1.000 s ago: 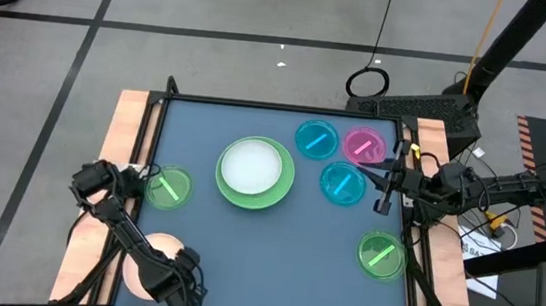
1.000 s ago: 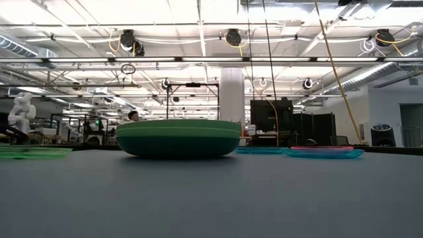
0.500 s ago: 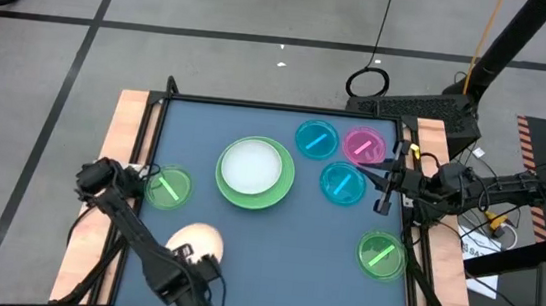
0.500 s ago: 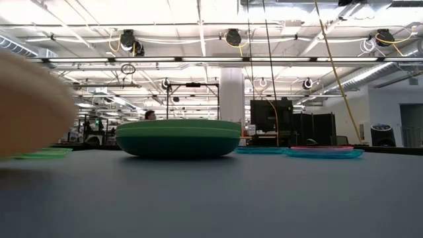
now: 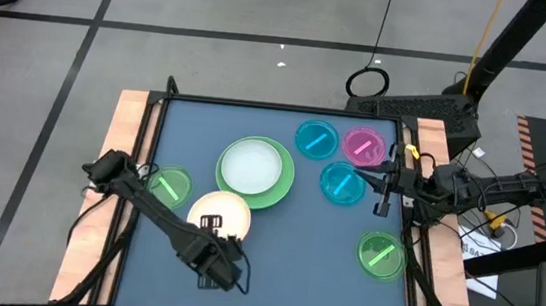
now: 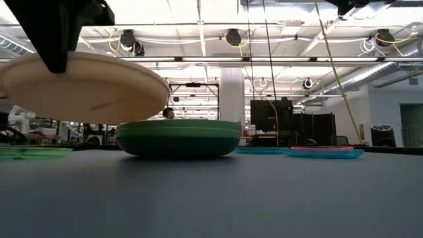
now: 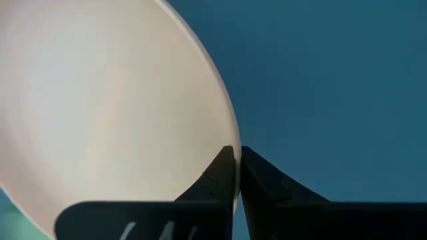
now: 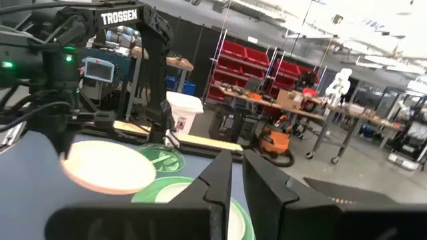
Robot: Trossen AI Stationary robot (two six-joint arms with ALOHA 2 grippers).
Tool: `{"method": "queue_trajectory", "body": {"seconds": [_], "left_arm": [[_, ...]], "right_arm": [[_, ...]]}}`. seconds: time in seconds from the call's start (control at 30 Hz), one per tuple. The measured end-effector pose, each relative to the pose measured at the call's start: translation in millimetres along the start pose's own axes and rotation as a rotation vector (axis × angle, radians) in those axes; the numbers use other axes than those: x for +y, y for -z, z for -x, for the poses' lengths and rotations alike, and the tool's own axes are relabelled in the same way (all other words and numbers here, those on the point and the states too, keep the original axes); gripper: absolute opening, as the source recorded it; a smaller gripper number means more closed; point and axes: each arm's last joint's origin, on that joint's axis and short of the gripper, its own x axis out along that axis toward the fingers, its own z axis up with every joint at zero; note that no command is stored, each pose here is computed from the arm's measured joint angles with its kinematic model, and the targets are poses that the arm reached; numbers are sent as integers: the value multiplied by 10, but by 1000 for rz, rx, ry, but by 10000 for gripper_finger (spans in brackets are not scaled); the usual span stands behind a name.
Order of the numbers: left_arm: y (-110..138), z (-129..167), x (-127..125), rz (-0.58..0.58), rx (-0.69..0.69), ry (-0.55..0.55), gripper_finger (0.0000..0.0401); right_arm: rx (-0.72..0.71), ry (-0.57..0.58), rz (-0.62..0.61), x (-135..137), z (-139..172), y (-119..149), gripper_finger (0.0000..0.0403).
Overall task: Stack plastic plates
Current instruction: Stack the orange plate on top of the white plate
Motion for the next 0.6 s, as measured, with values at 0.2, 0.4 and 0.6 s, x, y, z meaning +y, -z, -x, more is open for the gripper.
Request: {"method": "queue_trajectory", "body": {"seconds": [0.2,0.4,0.6], "left_arm": [[-74,-24,197,-108,42,-59,14],[-153,-41,316,-207,52,-58,14],[-291,-75,582,-294,62,-118,14]], "right_arm": [[57,-15,-50,17,0,57,31],[89,-21,-93,26,2,89,31],[102,-22,-113,29,4,102,31]]}}
